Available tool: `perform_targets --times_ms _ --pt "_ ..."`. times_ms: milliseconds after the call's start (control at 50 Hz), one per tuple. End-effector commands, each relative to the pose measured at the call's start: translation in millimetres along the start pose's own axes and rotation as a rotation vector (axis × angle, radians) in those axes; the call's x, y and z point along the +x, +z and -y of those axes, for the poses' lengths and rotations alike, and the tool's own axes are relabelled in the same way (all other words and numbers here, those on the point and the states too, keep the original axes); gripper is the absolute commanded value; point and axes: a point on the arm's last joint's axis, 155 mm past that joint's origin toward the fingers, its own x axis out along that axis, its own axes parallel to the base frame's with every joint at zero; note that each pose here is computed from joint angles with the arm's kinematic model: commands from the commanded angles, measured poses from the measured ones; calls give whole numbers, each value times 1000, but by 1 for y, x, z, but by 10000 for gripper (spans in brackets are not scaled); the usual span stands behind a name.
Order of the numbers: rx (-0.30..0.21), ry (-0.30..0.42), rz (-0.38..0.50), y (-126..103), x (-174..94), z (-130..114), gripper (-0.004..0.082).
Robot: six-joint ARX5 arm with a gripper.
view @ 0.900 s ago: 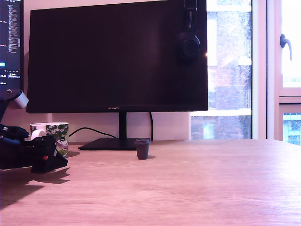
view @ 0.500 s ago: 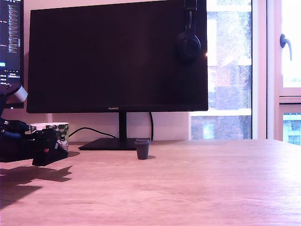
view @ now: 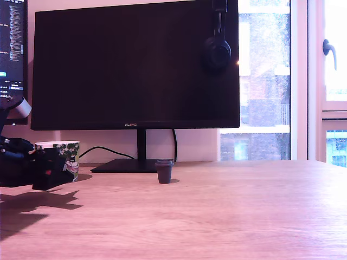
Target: Pick up the coffee capsules from the table one by one and drop them inside the nearest coffee cup
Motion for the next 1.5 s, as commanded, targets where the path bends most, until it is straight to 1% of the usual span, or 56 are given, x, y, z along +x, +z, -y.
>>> perform_targets --times_ms 0,140,200,220,280,340,420,440,500,680,760,780,860,960,1060,1200,1220,1260,1320,1360,1380,1420,1480 --pt "3 -16 25 5 -4 5 -20" --pt "10 -57 36 0 -14 18 -19" --pt "11 -84 28 -5 -19 26 -19" --pt "13 -109 27 -6 -20 31 -19" --pt "16 -150 23 -10 -25 42 -19" --pt "19 -171 24 -12 -28 50 -19" --pt "30 -198 49 -6 -30 59 -19" --pt "16 -206 48 -6 -30 62 -19" --pt "12 -234 50 -6 -31 71 -19" --pt "30 -297 59 -4 -33 96 -19" --pt "38 -312 61 -3 -32 104 -19" --pt "39 -303 62 -3 -32 104 -19" --pt "43 -308 65 -2 -31 108 -19" --pt "43 -298 65 -2 -31 107 -18" --pt "42 -291 65 -2 -30 106 16" --pt "42 -292 65 -2 -30 106 101" --pt "42 -291 67 -2 -30 106 144" --pt "36 -292 67 -1 -30 106 257" --pt "31 -293 69 0 -29 106 484" --pt "25 -293 67 0 -29 106 599" --pt "25 -293 66 0 -28 106 638" --pt "25 -292 63 0 -27 106 681" --pt "24 -293 57 -1 -25 106 692"
